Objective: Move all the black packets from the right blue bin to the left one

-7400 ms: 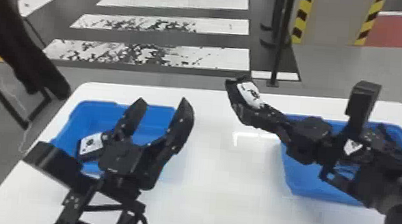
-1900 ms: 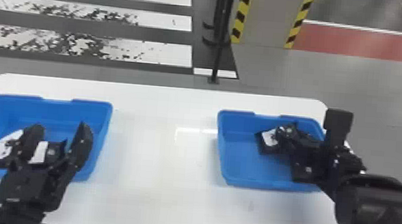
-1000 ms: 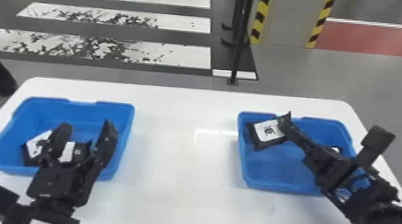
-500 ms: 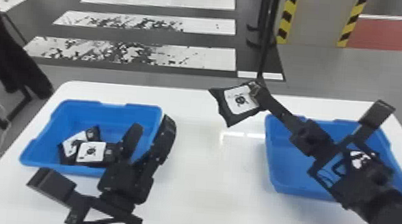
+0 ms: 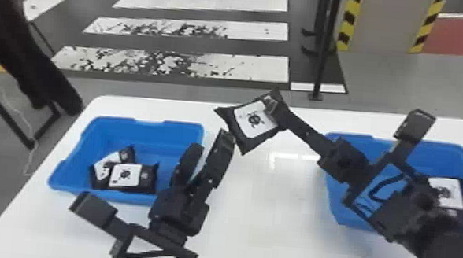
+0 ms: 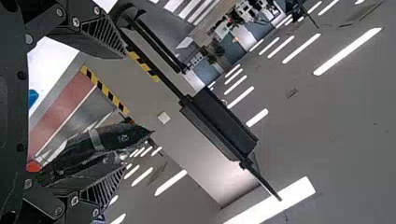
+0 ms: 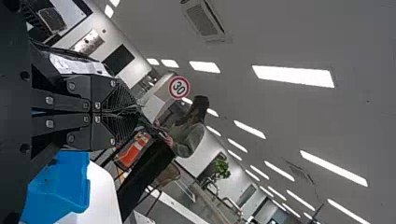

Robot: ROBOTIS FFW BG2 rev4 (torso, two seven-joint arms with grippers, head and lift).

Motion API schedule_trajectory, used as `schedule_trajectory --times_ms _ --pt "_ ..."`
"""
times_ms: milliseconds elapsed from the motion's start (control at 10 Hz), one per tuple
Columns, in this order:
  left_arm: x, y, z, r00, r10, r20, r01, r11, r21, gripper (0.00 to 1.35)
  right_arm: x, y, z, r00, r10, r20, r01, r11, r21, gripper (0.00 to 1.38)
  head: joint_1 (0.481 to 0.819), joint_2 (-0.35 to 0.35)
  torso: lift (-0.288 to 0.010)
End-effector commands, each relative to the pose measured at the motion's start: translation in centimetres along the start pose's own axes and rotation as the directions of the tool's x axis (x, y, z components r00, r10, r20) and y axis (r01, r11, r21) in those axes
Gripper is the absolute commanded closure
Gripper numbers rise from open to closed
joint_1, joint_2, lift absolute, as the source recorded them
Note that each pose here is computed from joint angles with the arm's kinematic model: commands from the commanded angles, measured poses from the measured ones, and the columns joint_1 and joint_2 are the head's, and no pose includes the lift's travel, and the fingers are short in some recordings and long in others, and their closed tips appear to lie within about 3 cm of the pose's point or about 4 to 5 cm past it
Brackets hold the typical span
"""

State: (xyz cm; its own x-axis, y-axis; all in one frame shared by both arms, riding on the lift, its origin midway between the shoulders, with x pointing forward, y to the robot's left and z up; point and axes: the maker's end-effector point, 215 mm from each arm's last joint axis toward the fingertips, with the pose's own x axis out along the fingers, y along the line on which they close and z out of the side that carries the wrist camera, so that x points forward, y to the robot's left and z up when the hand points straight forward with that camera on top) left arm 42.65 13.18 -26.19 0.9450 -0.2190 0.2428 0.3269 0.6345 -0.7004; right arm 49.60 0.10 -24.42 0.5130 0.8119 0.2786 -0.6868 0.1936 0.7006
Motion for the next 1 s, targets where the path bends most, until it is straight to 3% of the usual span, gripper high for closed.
schedule_trajectory --times_ms 0,200,400,500,900 --pt "0.1 -0.3 -0.1 1.0 -0.006 -0.001 0.006 1.0 -0.004 0.24 1.2 1.3 -2.1 0.999 0.037 -0.03 -0.036 0.999 0.04 1.21 0.695 0.156 -0.168" --pt "0.1 -0.3 0.0 1.0 -0.007 0.0 0.007 1.0 0.012 0.26 1.6 1.8 -3.3 0.998 0.052 -0.046 -0.049 0.997 0.064 1.21 0.695 0.187 -0.168" --pt "0.2 -0.4 1.5 1.0 -0.015 0.024 0.012 0.992 0.123 1.26 1.6 1.8 -3.3 0.998 0.053 -0.044 -0.05 0.996 0.068 1.21 0.695 0.205 -0.168" --pt "0.4 -0.7 2.2 0.999 -0.026 0.028 0.02 0.983 0.182 1.22 1.4 1.5 -3.5 0.998 0.047 -0.046 -0.044 0.996 0.072 1.21 0.695 0.211 -0.168" --pt "1.0 -3.3 -0.6 0.989 -0.088 -0.122 0.11 0.976 0.187 1.22 2.0 0.0 -2.8 0.999 0.027 -0.03 -0.025 0.998 0.063 1.21 0.695 0.188 -0.168"
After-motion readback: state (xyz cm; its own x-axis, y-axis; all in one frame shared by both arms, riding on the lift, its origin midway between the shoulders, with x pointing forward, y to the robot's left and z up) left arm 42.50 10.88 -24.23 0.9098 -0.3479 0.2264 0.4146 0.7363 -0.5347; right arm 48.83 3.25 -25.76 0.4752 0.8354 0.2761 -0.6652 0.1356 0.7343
